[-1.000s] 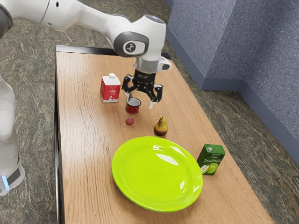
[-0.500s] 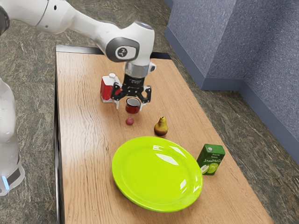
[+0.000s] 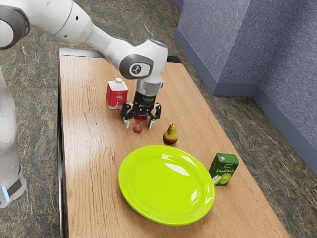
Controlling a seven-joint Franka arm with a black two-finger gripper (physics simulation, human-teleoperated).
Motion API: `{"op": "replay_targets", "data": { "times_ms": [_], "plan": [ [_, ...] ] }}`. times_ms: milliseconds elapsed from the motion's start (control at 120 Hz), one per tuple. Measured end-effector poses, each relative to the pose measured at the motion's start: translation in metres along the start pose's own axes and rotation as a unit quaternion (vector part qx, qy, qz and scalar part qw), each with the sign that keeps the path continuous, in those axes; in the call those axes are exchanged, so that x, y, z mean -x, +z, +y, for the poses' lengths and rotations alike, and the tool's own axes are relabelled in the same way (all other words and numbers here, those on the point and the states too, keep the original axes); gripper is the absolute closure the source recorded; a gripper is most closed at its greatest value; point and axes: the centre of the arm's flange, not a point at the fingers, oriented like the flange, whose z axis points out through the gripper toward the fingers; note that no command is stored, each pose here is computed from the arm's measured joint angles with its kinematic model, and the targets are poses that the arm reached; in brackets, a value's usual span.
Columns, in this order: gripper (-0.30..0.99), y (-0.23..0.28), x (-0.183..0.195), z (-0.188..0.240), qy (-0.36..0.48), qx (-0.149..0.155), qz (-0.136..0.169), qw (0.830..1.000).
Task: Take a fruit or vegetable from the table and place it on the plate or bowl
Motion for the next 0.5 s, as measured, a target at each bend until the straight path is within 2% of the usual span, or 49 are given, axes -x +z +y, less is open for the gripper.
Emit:
{"op": "replay_targets", "data": {
  "times_ms": [275,500],
  "plan": [
    [0.00,0.008,-0.001,0.005,-0.024,-0.002,0.000,1.000],
    [0.05,0.011,-0.001,0.007,-0.037,-0.002,-0.005,0.999]
  ]
}}
